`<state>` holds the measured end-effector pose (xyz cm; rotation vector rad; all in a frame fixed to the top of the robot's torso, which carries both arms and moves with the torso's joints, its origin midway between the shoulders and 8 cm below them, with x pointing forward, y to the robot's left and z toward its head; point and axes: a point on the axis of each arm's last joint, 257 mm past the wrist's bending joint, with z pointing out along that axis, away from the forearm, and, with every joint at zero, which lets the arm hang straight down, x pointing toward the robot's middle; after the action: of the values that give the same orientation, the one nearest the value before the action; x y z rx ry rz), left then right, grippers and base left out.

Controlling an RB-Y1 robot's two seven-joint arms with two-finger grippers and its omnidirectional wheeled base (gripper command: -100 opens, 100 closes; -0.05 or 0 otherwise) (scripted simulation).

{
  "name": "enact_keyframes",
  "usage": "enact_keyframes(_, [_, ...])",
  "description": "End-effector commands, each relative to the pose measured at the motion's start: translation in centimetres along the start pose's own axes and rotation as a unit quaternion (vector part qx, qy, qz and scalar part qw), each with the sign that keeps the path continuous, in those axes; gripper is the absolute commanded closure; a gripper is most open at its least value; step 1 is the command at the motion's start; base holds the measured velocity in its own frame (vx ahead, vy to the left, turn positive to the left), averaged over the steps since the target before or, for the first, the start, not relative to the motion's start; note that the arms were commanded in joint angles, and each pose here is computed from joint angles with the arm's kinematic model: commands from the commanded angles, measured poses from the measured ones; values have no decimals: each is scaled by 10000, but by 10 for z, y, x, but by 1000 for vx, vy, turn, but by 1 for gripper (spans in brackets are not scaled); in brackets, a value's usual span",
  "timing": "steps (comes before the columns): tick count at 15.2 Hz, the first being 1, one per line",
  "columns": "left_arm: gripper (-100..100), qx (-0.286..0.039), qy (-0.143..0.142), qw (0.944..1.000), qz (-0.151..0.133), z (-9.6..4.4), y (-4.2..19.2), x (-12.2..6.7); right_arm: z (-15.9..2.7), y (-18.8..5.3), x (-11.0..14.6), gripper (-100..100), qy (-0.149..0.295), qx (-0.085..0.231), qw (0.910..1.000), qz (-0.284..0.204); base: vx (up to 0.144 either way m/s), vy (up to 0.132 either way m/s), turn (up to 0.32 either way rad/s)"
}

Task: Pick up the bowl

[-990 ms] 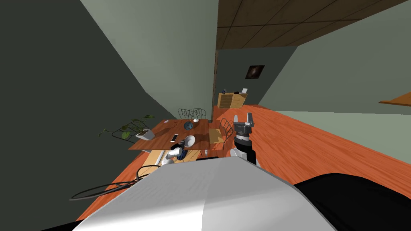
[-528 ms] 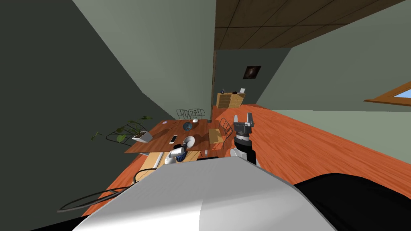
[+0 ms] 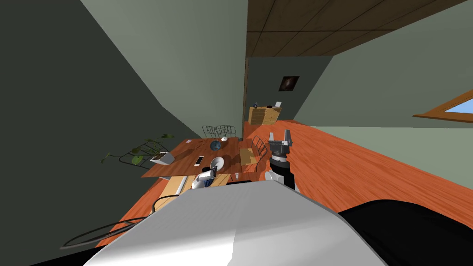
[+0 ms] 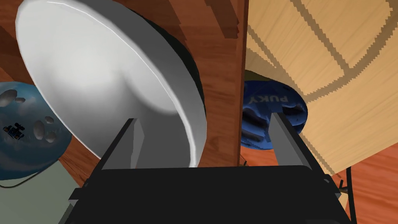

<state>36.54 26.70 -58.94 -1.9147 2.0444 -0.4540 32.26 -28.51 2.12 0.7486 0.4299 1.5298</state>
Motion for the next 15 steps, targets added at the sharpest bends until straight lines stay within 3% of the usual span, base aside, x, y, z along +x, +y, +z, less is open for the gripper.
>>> enact_keyframes(1, [-100, 14, -11, 10000, -22, 3, 5, 3, 0, 0, 0, 0, 0, 0, 10000, 0, 12, 0, 19])
enact_keyframes(6, [-100, 2, -14, 10000, -38, 7, 13, 8, 0, 0, 0, 0, 0, 0, 10000, 0, 20, 0, -16])
enact_keyframes(7, [100, 12, -17, 10000, -41, 7, 13, 9, 0, 0, 0, 0, 0, 0, 10000, 0, 8, 0, 0])
enact_keyframes(15, [100, 14, -6, 10000, -7, 1, 0, 0, 0, 0, 0, 0, 0, 0, 10000, 0, 2, 1, -7])
